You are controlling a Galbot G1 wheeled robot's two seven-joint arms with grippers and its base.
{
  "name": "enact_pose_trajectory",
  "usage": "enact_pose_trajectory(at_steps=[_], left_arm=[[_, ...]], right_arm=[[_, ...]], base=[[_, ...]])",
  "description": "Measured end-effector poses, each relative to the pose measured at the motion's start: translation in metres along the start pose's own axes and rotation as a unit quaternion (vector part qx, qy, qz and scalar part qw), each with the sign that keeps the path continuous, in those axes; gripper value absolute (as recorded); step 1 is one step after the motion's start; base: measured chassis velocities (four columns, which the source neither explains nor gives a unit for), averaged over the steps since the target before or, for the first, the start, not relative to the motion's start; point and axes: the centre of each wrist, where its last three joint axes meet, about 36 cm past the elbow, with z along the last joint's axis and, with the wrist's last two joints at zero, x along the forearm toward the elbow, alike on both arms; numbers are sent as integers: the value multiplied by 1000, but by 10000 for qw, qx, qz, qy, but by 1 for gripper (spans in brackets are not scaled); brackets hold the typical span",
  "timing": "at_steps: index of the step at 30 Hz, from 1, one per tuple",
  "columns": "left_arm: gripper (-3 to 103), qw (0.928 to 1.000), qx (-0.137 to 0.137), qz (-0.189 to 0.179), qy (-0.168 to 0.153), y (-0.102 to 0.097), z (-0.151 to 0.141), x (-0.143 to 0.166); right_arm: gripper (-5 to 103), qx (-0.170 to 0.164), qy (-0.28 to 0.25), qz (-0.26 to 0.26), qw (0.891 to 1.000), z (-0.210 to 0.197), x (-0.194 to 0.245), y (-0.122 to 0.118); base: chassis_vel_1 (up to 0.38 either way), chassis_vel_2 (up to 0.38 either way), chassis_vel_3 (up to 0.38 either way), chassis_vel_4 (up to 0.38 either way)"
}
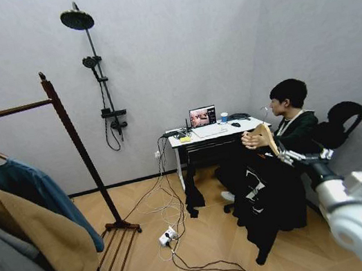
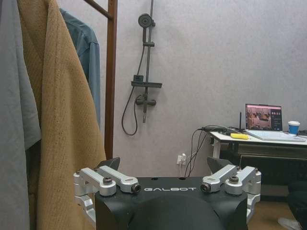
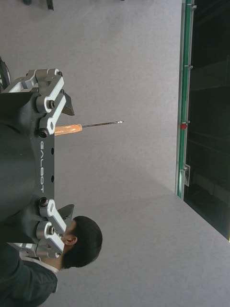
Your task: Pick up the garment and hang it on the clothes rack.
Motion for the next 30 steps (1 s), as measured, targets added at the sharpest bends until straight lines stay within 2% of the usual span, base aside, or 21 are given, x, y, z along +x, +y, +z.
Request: enact_pose_trajectory(at_steps=[6, 10, 11, 13, 16, 19, 21, 22, 25, 26, 29, 30], left_arm=[[100, 10000, 0, 0, 0, 0, 0, 0], [100, 10000, 0, -1, 0, 0, 0, 0], [100, 10000, 0, 0, 0, 0, 0, 0], [100, 10000, 0, 0, 0, 0, 0, 0], [100, 10000, 0, 0, 0, 0, 0, 0], [100, 10000, 0, 0, 0, 0, 0, 0], [100, 10000, 0, 0, 0, 0, 0, 0], [100, 10000, 0, 0, 0, 0, 0, 0], [100, 10000, 0, 0, 0, 0, 0, 0], [100, 10000, 0, 0, 0, 0, 0, 0], [100, 10000, 0, 0, 0, 0, 0, 0], [100, 10000, 0, 0, 0, 0, 0, 0]], right_arm=[[100, -87, 71, -172, 9998, 11, -41, -4], [100, -205, 104, -379, 9990, 17, -47, 2], [100, -244, 103, -579, 9980, 22, -48, 11], [100, -204, 153, -705, 9972, 30, -51, 21], [103, -98, 215, -687, 9974, 36, -55, 23], [101, -57, 223, -660, 9976, 37, -56, 23], [90, -18, 282, -558, 9980, 40, -57, 22], [90, -18, 282, -558, 9980, 40, -57, 22], [75, 154, 307, -448, 9984, 48, -58, 19], [75, 154, 307, -448, 9984, 48, -58, 19], [58, 241, 131, -395, 9988, 54, -58, 18], [58, 241, 131, -395, 9988, 54, -58, 18]], base=[[0, 0, 0, 0], [0, 0, 0, 0], [0, 0, 0, 0], [0, 0, 0, 0], [0, 0, 0, 0], [0, 0, 0, 0], [0, 0, 0, 0], [0, 0, 0, 0], [0, 0, 0, 0], [0, 0, 0, 0], [0, 0, 0, 0], [0, 0, 0, 0]])
